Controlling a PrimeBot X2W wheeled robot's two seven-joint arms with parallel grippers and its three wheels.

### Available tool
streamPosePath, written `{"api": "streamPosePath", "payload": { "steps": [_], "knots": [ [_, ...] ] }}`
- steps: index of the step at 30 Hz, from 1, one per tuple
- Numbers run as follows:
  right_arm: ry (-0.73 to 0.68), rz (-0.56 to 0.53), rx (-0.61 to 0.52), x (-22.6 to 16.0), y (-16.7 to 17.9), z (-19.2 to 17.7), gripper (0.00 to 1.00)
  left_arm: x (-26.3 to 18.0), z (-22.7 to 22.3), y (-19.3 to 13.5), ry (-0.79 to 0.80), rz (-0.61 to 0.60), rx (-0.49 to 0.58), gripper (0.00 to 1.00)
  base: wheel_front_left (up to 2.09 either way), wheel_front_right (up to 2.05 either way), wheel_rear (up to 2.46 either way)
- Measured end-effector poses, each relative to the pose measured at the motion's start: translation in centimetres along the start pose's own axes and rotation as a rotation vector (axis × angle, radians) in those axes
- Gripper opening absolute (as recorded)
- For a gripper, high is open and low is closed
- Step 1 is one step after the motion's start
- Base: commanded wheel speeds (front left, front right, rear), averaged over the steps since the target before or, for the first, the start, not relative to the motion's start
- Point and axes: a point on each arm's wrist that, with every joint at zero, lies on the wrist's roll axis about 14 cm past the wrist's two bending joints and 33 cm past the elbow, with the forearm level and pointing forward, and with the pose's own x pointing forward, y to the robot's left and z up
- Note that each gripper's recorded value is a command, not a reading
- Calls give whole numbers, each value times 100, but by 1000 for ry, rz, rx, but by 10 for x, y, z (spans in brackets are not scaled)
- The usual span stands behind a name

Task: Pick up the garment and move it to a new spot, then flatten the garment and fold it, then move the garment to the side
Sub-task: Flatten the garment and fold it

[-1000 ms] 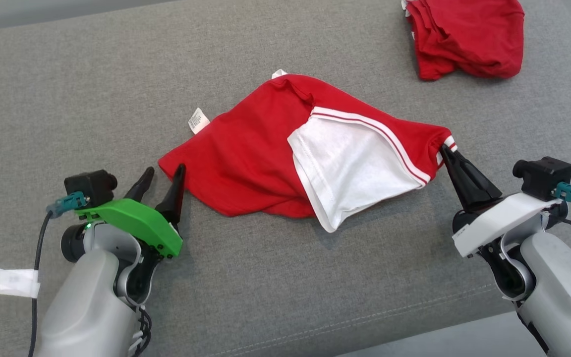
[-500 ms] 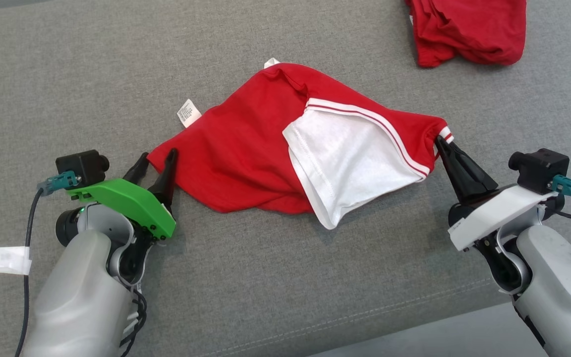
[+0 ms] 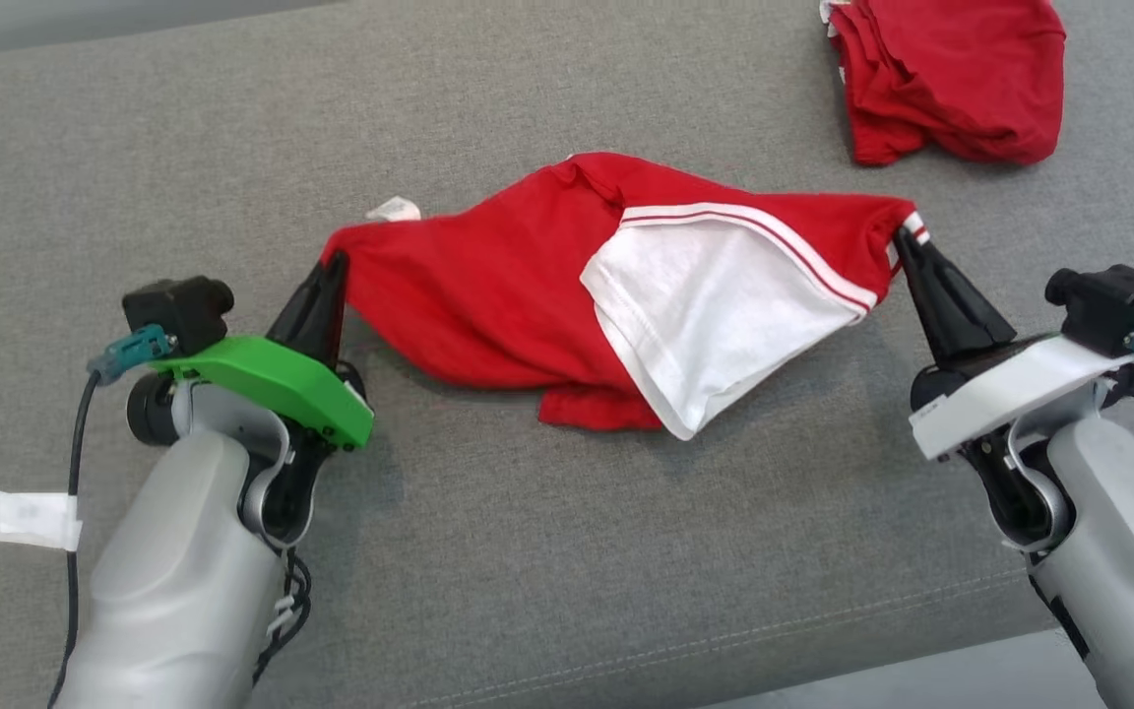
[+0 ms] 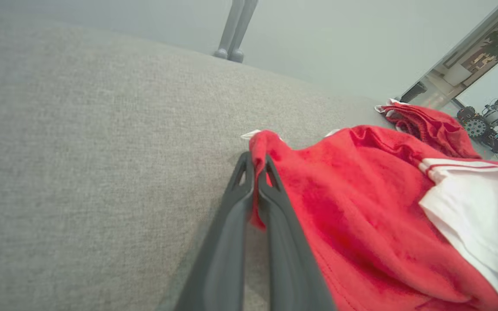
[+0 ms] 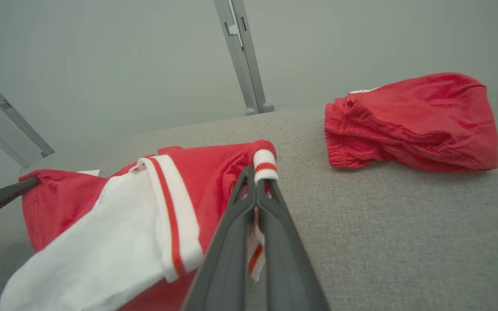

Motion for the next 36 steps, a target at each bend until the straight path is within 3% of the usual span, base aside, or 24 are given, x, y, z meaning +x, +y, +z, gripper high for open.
{"api": "streamPosePath", "payload": {
  "steps": [5,15,18,23,28,32,36],
  "knots": [
    [-170,17,15,13,9,57,0,0,70,-29,-231,-86,63,0,0,0,0],
    [-416,50,182,6,23,134,0,-38,133,-57,-412,-172,126,0,0,0,0],
    [-391,82,235,3,33,124,0,-52,107,-58,-361,-183,102,0,0,0,0],
    [-177,101,242,-15,39,56,0,-77,41,-27,-173,-105,43,0,0,0,0],
    [-18,81,254,-31,30,13,0,-94,14,-7,-70,-62,-19,0,0,0,0],
    [-13,76,283,-26,28,12,0,-98,10,8,-7,-52,17,0,0,0,0],
    [-77,129,332,6,40,40,0,-77,27,5,48,-106,103,0,0,0,0]
  ]
}}
